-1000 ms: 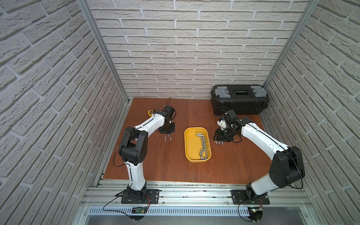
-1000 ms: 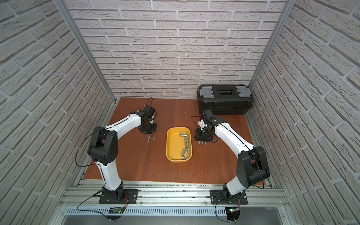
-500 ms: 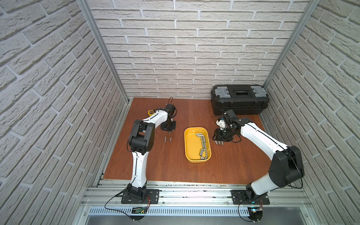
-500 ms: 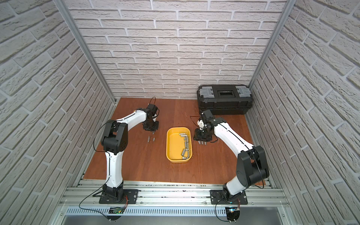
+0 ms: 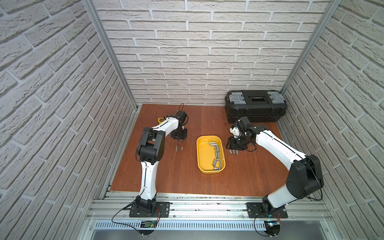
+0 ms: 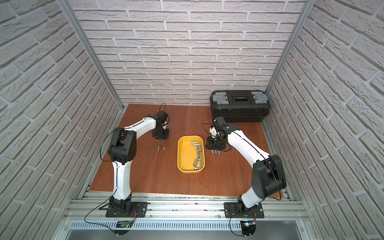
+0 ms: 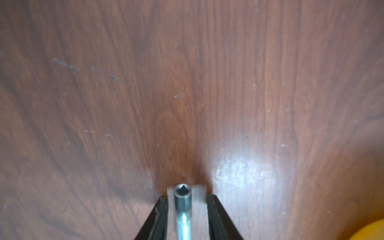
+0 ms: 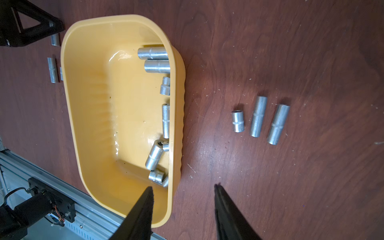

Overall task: Take out the socket from the storage box
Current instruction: Place the socket head at the center of the board.

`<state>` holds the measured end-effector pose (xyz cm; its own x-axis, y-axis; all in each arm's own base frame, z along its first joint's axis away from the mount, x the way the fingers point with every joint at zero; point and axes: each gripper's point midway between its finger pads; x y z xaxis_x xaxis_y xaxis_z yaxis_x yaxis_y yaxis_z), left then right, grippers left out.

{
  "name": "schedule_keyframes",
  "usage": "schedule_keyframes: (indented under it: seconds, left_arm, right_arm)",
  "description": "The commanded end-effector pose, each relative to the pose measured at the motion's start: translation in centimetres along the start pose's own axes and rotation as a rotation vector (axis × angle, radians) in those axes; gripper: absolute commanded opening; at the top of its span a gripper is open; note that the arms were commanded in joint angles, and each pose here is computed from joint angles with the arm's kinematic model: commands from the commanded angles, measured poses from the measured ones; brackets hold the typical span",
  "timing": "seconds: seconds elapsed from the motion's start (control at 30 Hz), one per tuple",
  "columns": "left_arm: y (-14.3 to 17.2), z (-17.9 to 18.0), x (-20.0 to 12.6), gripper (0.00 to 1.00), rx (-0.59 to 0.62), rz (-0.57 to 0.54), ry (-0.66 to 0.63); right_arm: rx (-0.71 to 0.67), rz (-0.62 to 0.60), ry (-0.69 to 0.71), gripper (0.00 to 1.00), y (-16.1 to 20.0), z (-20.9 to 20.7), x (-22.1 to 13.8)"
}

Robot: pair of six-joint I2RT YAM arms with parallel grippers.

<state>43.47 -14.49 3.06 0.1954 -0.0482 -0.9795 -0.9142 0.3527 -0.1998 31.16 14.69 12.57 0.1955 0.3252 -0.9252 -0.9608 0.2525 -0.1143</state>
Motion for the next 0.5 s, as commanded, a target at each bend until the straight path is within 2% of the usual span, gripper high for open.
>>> schedule_keyframes:
  seconds: [0.0, 0.13, 0.27, 0.47]
  left_arm:
    - [-1.2, 0.4, -3.8, 0.39, -0.019, -0.095, -0.004]
    - [-2.0, 0.4, -7.3, 0.4, -0.021, -0.179, -0.012]
    - [-1.5, 0.6, -10.4, 0.41, -0.05, -0.253, -0.029]
    - [2.2, 0.9, -12.4, 0.43, -0.134, -0.315, -0.053]
  right_arm:
    - [-0.068, -0.044, -0.008, 0.49, -0.5, 1.5, -0.9]
    - [-0.171, -0.071, 0.001, 0.5, -0.4, 3.4, -1.1]
    - [-0.288, -0.07, 0.029, 0.5, 0.5, 5.3, 0.0]
    - [-0.379, -0.02, 0.139, 0.49, 2.3, 6.4, 3.0]
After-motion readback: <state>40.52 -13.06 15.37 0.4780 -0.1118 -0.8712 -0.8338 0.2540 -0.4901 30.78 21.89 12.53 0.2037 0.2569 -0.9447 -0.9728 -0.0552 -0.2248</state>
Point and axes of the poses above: each gripper's point midway between its finger pads, its own x axis out along the fingers, its own z axis along the line the jaws close on, y = z × x, and after that the axes turned 15 degrees about x, right-handed
